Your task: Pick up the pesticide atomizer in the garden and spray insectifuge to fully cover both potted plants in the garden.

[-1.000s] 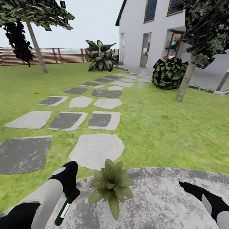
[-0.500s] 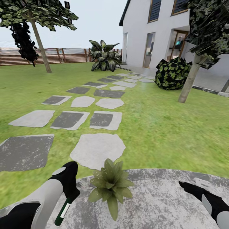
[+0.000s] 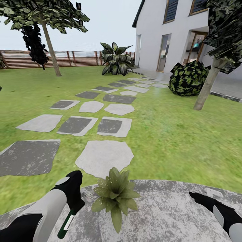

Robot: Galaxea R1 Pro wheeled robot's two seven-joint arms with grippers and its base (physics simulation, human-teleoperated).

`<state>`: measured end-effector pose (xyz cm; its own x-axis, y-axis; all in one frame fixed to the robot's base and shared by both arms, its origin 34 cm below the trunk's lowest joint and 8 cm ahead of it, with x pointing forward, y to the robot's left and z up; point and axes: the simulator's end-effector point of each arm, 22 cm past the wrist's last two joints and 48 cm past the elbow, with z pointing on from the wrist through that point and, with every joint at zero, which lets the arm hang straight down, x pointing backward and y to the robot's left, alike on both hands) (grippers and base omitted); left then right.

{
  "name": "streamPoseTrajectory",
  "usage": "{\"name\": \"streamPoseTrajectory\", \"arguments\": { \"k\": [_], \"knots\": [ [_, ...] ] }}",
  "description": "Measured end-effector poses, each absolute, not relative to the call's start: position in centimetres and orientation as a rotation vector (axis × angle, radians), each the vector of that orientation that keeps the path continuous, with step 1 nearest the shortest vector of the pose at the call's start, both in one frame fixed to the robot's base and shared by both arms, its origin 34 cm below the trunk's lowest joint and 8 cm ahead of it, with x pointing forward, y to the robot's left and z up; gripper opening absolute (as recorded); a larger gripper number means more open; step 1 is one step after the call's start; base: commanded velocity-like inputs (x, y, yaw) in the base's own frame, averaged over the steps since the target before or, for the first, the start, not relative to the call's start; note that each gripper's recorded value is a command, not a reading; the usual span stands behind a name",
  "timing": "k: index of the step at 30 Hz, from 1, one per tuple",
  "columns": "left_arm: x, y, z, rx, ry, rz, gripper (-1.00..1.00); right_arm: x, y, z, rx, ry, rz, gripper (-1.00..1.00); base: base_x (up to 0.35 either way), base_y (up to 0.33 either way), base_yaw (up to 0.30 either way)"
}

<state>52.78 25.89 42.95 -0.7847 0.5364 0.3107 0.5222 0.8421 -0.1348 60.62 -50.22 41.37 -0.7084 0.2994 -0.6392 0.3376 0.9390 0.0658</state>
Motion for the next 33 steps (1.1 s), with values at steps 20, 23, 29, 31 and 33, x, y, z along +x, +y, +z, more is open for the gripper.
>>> {"name": "streamPoseTrajectory", "arguments": {
  "k": [20, 23, 29, 31, 33],
  "knots": [
    [53.0, 28.1, 43.1, -0.878, -2.625, -0.09, -1.0, 60.6, -50.2, 41.2, 0.448, 2.406, -0.074, 1.0, 0.0, -0.101, 0.1],
    [53.0, 28.9, 43.1, -0.868, -2.626, -0.103, -1.0, 60.5, -50.2, 41.2, 0.448, 2.407, -0.074, 1.0, 0.0, 0.0, 0.005],
    [53.1, 30.3, 43.3, -0.838, -2.636, -0.114, -1.0, 60.5, -50.2, 41.2, 0.448, 2.407, -0.074, 1.0, 0.0, 0.0, 0.0],
    [53.1, 30.2, 43.3, -0.836, -2.637, -0.11, -1.0, 60.5, -50.2, 41.2, 0.448, 2.407, -0.074, 1.0, 0.0, 0.0, 0.0],
    [53.1, 30.1, 43.2, -0.837, -2.637, -0.108, -1.0, 60.5, -50.2, 41.2, 0.448, 2.407, -0.074, 1.0, 0.0, 0.0, 0.0]
  ]
}}
